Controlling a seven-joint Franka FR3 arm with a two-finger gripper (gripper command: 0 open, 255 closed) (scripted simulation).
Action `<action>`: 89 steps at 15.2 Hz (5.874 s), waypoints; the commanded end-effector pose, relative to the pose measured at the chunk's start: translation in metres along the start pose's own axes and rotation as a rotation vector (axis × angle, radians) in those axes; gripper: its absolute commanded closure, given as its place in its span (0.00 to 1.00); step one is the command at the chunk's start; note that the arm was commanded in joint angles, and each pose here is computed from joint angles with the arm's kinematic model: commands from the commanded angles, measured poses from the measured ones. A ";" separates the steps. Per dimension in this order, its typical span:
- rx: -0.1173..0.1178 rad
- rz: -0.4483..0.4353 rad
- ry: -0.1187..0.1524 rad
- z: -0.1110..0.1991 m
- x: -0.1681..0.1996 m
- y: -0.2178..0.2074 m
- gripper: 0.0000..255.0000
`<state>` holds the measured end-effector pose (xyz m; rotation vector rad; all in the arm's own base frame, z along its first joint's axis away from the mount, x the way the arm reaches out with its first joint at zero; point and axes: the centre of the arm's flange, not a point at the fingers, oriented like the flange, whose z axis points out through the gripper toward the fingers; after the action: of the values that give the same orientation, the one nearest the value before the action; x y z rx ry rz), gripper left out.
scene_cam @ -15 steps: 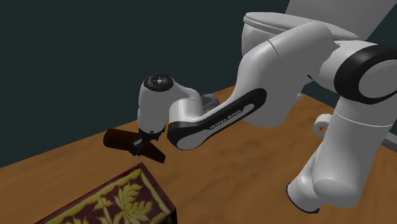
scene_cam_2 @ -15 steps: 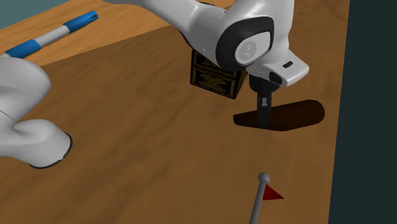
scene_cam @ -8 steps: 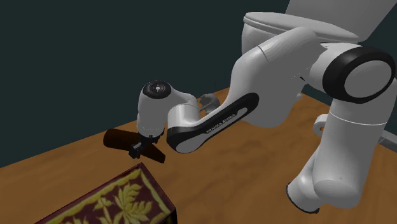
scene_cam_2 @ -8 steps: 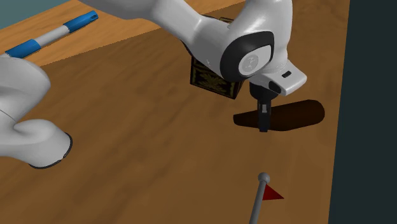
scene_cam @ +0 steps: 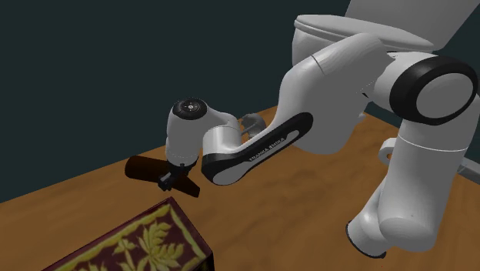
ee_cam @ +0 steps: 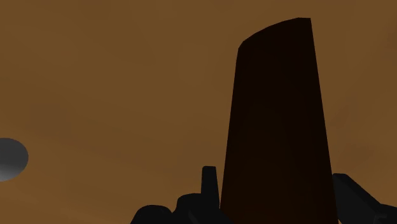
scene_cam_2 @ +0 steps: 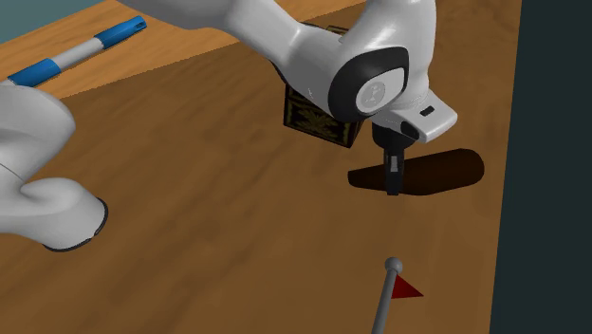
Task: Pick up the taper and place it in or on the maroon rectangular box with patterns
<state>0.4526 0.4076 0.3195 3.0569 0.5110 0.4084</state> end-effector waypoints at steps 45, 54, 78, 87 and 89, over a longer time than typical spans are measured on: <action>0.000 0.000 0.000 -0.199 0.052 0.012 1.00; 0.000 0.000 0.000 -0.228 0.015 -0.037 1.00; 0.000 0.000 0.000 -0.240 -0.137 -0.214 1.00; 0.000 0.000 0.000 -0.209 -0.145 -0.216 1.00; 0.000 0.000 0.000 -0.209 -0.145 -0.216 1.00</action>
<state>0.1975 0.5596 0.4717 3.0568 0.5114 0.4075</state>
